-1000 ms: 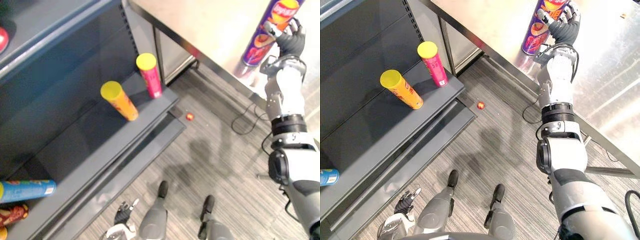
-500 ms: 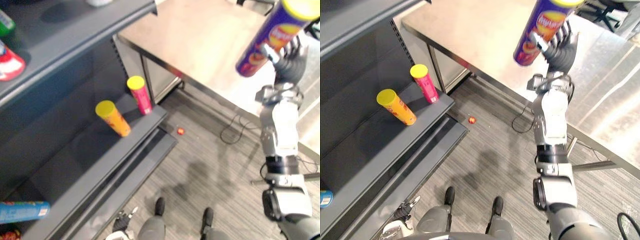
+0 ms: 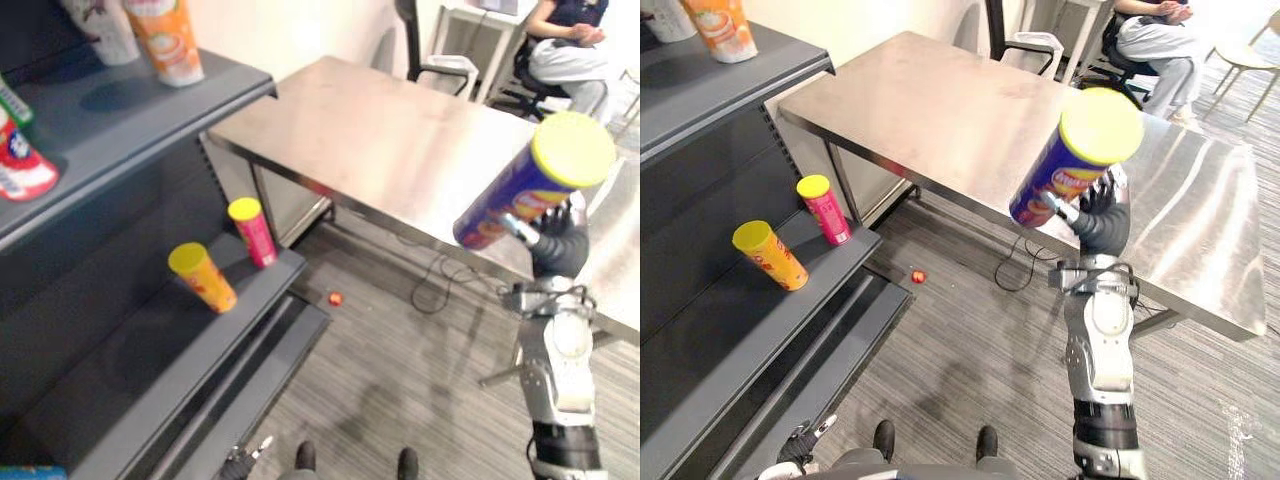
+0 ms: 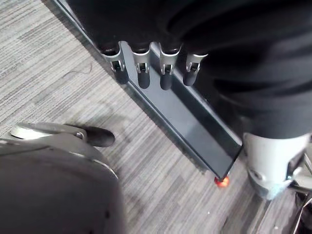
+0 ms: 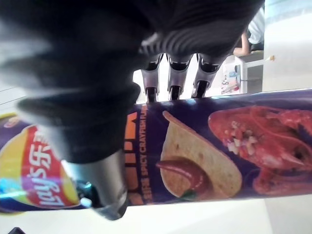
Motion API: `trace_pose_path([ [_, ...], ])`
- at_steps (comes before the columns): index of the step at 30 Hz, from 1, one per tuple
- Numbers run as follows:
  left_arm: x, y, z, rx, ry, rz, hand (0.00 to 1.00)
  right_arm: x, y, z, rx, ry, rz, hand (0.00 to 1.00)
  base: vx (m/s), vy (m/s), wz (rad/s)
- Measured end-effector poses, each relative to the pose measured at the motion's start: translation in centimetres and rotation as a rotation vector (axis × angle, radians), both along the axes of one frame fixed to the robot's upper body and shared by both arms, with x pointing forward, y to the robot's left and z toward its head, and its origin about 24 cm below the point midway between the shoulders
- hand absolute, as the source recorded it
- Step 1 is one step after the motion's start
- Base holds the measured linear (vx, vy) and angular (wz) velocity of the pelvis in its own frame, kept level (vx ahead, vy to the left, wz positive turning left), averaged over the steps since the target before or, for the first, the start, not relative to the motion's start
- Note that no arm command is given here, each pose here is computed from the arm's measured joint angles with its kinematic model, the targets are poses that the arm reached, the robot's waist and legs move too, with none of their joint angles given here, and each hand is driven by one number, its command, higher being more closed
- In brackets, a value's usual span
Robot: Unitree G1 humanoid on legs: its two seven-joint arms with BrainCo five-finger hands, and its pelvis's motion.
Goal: Put the gum and the chips on the shelf.
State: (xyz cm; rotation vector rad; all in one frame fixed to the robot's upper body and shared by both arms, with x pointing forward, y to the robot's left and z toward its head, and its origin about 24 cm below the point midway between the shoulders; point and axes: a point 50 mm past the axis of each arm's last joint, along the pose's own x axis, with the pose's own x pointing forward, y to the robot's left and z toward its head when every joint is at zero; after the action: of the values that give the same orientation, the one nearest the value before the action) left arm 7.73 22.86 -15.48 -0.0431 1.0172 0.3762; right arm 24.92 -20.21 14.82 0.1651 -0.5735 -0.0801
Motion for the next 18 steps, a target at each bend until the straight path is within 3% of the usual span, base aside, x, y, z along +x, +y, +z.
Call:
trace_pose_path([
  [12,-1.6,0.1,-0.3,-0.002,0.044,0.01,0.0,-3.5,-0.4,-5.6,0.072,0.212,0.006,1.0,-0.02,-0.003,-0.04],
  [18,-1.8,-0.1,-0.4,-0.021,0.041,0.027,0.0,-3.3,1.6,-6.0,0.104,0.224,0.094,1.0,-0.06,-0.021,0.24],
])
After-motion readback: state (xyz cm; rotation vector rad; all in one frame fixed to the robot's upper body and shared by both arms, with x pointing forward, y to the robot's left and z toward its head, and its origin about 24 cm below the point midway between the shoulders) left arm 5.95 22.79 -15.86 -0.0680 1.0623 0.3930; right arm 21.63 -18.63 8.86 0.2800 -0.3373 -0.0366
